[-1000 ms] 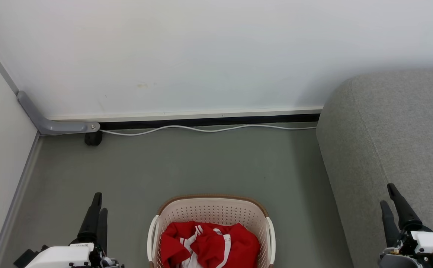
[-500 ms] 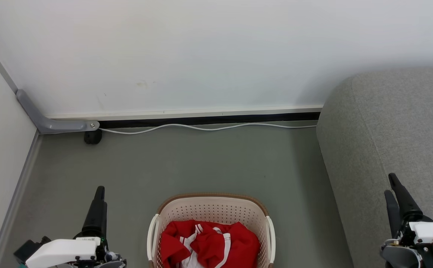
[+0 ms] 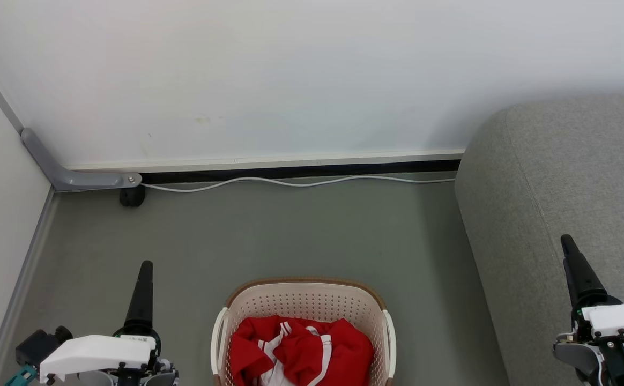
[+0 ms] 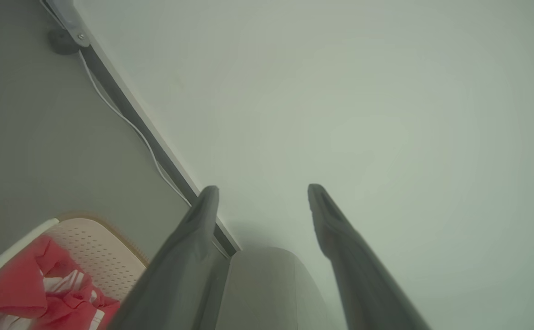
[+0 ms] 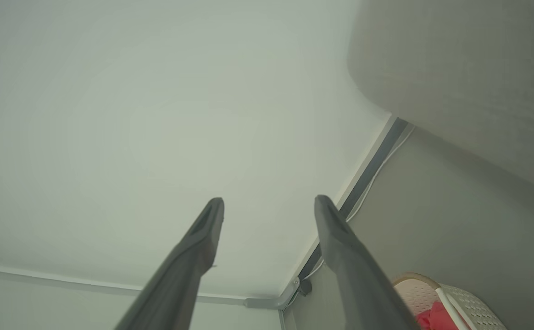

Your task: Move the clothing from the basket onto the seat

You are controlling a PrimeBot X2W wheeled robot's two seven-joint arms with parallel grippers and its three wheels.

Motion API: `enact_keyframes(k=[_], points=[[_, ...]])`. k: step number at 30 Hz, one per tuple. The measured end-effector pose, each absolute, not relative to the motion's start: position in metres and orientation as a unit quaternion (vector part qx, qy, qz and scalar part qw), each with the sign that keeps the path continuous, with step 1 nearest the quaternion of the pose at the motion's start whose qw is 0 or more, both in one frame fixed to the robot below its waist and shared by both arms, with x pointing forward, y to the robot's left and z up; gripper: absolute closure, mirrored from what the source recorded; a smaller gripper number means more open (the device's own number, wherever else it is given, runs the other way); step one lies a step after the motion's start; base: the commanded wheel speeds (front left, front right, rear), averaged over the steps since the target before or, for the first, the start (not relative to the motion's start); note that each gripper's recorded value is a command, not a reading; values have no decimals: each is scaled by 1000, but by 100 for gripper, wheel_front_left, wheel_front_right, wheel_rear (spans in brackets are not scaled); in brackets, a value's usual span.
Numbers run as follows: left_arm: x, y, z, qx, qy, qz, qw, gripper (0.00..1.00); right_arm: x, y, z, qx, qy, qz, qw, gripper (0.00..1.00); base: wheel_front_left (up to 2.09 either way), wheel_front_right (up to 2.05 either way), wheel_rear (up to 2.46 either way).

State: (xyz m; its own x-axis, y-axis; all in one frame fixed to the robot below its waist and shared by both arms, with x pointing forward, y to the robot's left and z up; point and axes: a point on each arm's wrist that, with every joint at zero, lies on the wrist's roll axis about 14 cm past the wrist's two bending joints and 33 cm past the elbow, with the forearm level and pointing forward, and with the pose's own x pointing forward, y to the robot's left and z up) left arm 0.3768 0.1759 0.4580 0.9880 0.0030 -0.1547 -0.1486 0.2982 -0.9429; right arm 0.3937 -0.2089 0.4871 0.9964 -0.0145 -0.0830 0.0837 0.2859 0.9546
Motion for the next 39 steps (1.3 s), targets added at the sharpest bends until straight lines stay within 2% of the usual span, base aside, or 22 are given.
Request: enact_keyframes(k=[18,30,39], points=[[384,165,464,-438,69,26,896,0,396,-215,492,471,24,-21,882,0,0,0,0],[384,163,461,-351,74,30,933,0,399,-210,498,377,23,3,926,0,0,0,0],[383,161,457,-283,79,27,955,0,400,-208,497,317,26,16,948,0,0,0,0]])
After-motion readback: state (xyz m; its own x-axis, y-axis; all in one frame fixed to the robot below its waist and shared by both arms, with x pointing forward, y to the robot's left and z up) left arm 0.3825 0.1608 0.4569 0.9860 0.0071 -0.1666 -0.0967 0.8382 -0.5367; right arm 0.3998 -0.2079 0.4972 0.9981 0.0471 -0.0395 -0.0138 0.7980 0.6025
